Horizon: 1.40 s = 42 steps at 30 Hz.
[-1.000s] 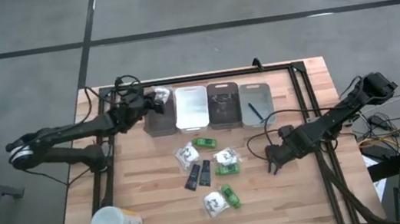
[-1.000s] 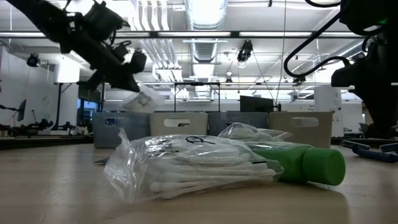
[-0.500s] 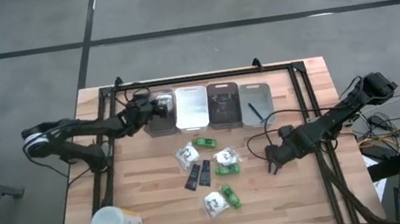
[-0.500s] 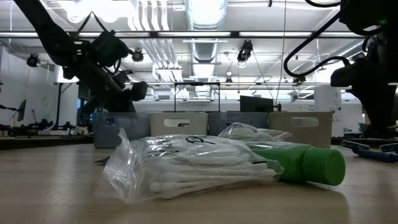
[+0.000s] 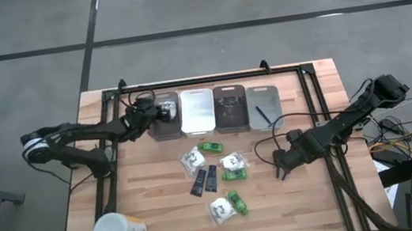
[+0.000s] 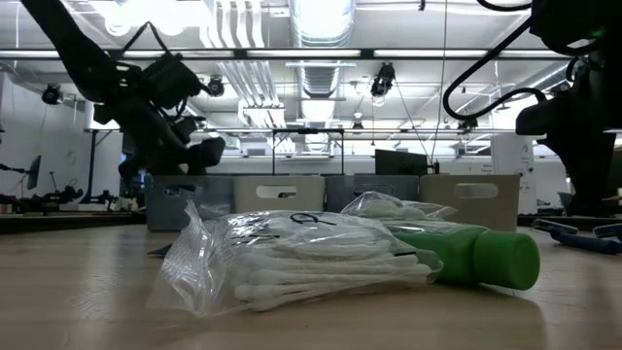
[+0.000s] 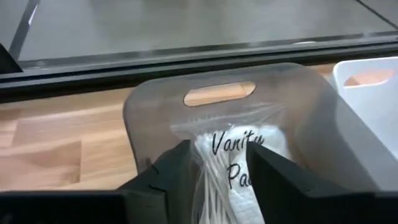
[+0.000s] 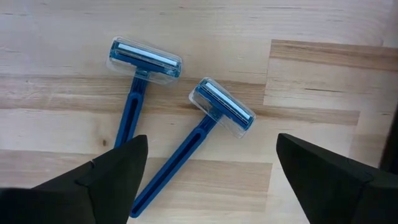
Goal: Pick & Place Travel size toiletries
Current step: Adjust the left black bin
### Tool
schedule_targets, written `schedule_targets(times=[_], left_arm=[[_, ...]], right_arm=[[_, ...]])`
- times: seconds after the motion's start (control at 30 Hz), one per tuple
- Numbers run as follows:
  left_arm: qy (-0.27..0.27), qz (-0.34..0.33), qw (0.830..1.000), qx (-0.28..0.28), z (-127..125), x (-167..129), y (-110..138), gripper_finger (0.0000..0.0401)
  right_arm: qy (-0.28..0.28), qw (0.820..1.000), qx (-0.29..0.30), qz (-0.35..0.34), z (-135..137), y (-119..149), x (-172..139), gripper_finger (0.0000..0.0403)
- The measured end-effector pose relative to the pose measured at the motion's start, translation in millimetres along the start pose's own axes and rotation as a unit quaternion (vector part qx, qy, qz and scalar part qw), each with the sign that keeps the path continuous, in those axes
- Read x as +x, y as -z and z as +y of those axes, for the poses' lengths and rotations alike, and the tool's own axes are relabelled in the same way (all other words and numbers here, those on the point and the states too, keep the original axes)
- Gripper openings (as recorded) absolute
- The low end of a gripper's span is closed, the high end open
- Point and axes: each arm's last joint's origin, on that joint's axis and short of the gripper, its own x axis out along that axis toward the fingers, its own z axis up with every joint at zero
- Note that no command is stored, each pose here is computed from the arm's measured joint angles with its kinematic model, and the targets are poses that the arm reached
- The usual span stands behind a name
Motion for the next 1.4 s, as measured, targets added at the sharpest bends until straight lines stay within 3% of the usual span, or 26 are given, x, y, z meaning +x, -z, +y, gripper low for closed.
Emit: schedule_targets(times=[0.2,0.3,0.37,0.47,0.53,0.6,0.77,0.93,1.03,1.17,1.4], left_arm=[[0.042,-0.035,0.998,-0.021,2.2,-23.8,-23.0,0.0189],[0.166,-0.028,0.985,-0.026,-3.4,-41.7,-40.0,0.0190],[0.278,0.000,0.961,0.000,-8.2,-52.4,-45.5,0.0188],[0.442,0.068,0.893,0.050,-14.6,-64.5,-42.3,0.0184],[0.492,0.127,0.859,0.062,-16.0,-67.5,-34.6,0.0182],[0.495,0.184,0.847,0.058,-16.4,-67.1,-25.1,0.0181],[0.453,0.295,0.839,0.061,-16.9,-63.3,-0.4,0.0181],[0.433,0.359,0.824,0.070,-25.6,-62.6,19.2,0.0182],[0.401,0.387,0.827,0.076,-30.2,-61.5,32.6,0.0182],[0.377,0.387,0.837,0.090,-34.6,-62.7,39.7,0.0181],[0.381,0.311,0.861,0.129,-44.3,-72.2,15.0,0.0181]], right_arm=[[0.000,1.000,-0.002,0.000,0.1,0.1,0.0,0.0342],[-0.001,1.000,-0.002,0.001,0.2,0.1,0.0,0.0333],[0.000,1.000,-0.002,0.001,0.1,0.0,0.0,0.0327],[0.000,1.000,-0.004,0.000,0.0,0.1,0.0,0.0318],[0.000,1.000,-0.006,0.000,0.0,0.0,0.0,0.0312],[0.000,1.000,-0.006,0.000,0.0,0.0,0.0,0.0307],[0.000,1.000,-0.006,0.000,0.0,0.0,0.0,0.0295],[0.000,1.000,-0.006,0.000,0.0,0.0,0.0,0.0285],[0.000,1.000,-0.006,0.000,0.0,0.0,0.0,0.0280],[0.000,1.000,-0.006,0.001,0.1,0.0,0.0,0.0276],[0.000,1.000,-0.006,0.001,0.1,0.1,0.0,0.0291]])
